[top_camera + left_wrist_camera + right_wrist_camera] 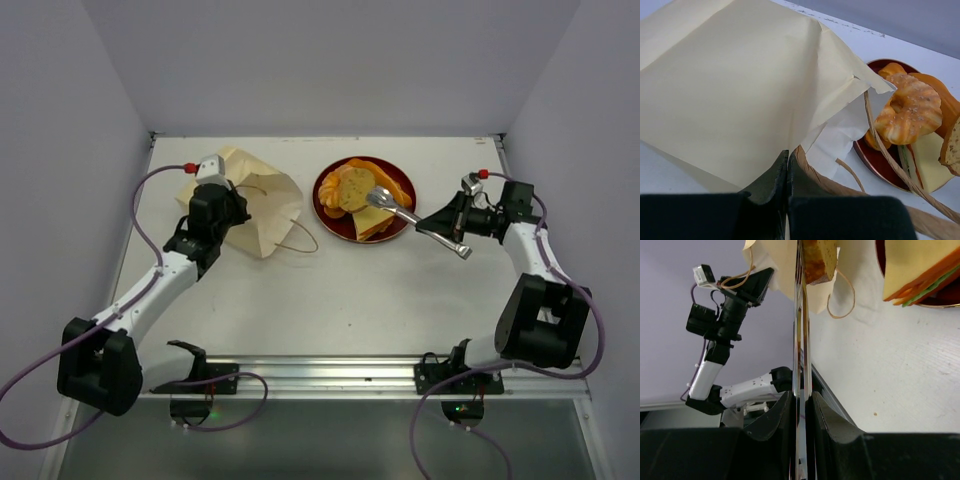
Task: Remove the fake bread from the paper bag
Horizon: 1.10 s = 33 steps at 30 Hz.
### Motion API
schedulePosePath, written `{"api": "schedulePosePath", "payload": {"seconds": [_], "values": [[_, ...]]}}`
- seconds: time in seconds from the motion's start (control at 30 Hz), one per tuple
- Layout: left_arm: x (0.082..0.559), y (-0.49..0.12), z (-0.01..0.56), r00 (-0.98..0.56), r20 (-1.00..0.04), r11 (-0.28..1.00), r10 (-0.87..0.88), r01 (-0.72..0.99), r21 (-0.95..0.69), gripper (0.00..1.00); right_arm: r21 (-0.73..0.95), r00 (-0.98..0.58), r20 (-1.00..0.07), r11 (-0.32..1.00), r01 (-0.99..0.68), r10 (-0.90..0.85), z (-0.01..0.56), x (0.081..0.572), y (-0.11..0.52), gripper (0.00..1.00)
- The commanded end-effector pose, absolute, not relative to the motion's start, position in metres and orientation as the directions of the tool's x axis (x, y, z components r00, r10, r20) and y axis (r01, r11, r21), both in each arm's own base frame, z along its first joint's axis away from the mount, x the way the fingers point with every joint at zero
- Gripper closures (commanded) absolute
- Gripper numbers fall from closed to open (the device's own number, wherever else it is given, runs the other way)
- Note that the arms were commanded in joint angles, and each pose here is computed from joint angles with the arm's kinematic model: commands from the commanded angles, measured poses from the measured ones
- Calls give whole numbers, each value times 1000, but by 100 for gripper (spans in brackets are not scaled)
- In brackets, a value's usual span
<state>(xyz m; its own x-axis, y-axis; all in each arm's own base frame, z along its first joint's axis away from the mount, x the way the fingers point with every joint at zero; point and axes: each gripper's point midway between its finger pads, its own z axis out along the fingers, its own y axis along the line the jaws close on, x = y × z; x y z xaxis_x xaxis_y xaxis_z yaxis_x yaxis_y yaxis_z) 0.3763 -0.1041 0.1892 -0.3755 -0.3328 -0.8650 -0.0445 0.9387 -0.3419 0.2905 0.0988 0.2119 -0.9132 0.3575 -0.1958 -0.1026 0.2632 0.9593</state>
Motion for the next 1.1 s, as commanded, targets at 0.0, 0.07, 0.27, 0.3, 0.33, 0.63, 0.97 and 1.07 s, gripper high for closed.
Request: {"api": "schedulePosePath", "payload": {"seconds": [0.0, 0.07, 0.27, 0.3, 0.33, 0.63, 0.97, 1.07], "values": [[376, -98, 208, -332, -886, 942, -325, -26, -336, 100, 952, -900, -257, 254, -173, 352, 222, 300, 89, 100], [375, -97, 209, -332, -886, 942, -324, -26, -335, 100, 950, -902, -258, 260, -172, 347, 217, 302, 86, 100], [369, -99, 213, -327, -884, 937, -334, -11, -349, 100, 960, -922, -206, 249, -127, 327, 196, 304, 77, 100], [368, -98, 213, -327, -884, 937, -334, -11, -349, 100, 961, -924, -201, 247, -122, 324, 193, 304, 75, 98], [367, -98, 212, -330, -883, 937, -333, -12, -349, 100, 961, -930, -200, 247, -125, 309, 187, 304, 73, 97], [362, -98, 217, -321, -884, 934, -339, -2, -357, 100, 990, -955, -85, 136, -48, 283, 164, 300, 56, 83], [359, -97, 215, -337, -881, 937, -332, -9, -350, 100, 990, -954, -92, 132, -56, 285, 161, 297, 57, 59], [358, -97, 215, -337, -880, 936, -334, -10, -351, 100, 989, -952, -100, 130, -64, 290, 163, 298, 57, 57]]}}
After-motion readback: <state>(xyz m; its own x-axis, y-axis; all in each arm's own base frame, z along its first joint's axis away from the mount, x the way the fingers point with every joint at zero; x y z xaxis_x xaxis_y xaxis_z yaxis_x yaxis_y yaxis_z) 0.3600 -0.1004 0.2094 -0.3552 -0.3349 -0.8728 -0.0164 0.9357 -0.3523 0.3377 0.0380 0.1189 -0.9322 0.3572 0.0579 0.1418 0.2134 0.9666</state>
